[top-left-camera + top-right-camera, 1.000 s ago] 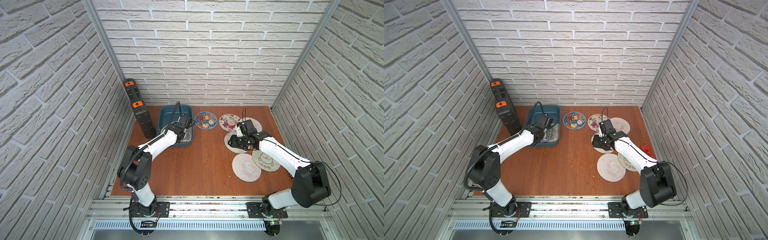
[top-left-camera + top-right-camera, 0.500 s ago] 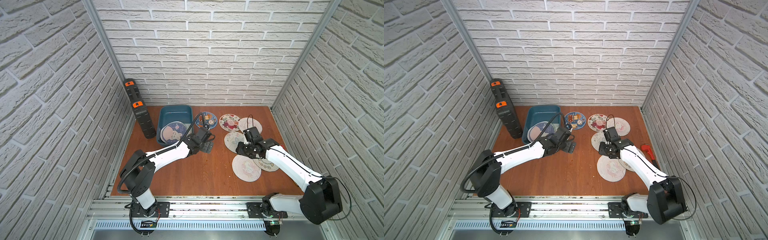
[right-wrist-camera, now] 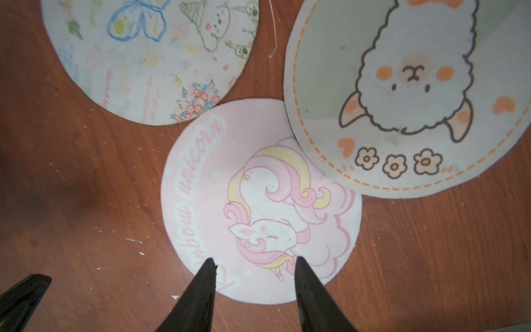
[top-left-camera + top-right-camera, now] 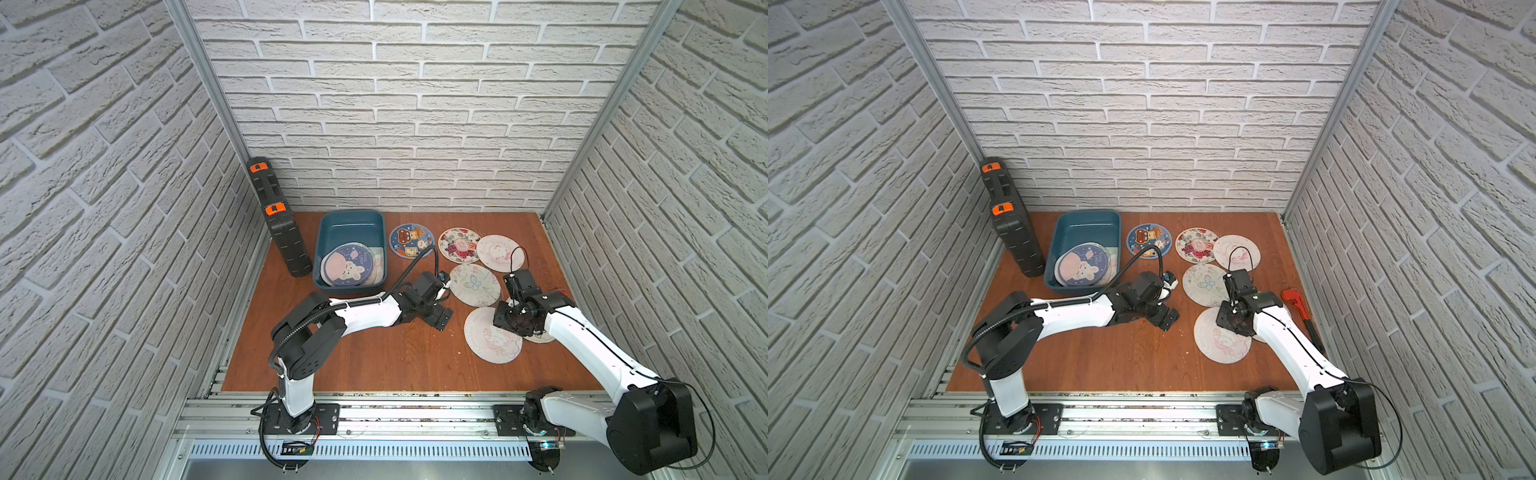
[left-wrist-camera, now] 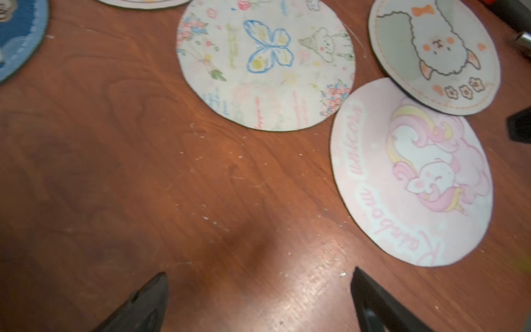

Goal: Put the coasters into the storage box
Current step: Pick up the coaster from the center of the board.

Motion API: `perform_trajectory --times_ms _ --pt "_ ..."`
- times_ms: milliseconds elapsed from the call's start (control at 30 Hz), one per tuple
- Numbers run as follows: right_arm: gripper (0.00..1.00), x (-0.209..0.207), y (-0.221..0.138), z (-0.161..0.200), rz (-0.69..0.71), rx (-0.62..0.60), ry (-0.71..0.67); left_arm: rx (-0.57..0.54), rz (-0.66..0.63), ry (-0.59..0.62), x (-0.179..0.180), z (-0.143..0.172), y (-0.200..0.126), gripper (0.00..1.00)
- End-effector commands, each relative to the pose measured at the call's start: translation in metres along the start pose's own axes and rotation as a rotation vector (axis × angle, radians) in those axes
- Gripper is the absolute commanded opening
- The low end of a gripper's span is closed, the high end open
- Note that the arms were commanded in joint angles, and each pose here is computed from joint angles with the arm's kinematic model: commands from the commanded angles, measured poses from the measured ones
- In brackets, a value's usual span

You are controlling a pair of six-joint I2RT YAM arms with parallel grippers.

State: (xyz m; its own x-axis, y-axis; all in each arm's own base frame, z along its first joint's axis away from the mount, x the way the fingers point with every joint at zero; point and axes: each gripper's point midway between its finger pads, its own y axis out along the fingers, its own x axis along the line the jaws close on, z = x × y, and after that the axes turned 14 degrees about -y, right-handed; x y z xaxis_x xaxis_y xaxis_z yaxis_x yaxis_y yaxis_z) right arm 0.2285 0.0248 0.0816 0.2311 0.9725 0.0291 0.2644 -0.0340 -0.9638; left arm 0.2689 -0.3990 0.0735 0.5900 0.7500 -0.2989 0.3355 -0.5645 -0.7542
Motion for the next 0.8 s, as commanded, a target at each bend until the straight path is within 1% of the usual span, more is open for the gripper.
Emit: perform_trajectory --times_ms 0,167,267,500,767 --pt "0.47 -0.004 0.004 0.011 0.001 0.032 0.033 0.003 0.089 0.058 -0.029 -0.005 0.010 0.98" --pt "0.47 0.003 0.016 0.012 -0.031 0.044 0.043 0.060 0.097 0.085 -0.046 0.006 0.029 0.97" --pt "0.46 0.003 0.023 0.009 -0.019 0.053 0.052 0.087 0.107 0.089 -0.051 0.011 0.038 0.97" --pt "0.44 0.000 0.043 0.004 0.028 0.073 0.073 0.120 0.133 0.092 -0.060 0.015 0.050 0.96" --pt "0.42 0.003 0.061 -0.005 0.041 0.093 0.079 0.151 0.161 0.095 -0.071 0.020 0.060 0.91"
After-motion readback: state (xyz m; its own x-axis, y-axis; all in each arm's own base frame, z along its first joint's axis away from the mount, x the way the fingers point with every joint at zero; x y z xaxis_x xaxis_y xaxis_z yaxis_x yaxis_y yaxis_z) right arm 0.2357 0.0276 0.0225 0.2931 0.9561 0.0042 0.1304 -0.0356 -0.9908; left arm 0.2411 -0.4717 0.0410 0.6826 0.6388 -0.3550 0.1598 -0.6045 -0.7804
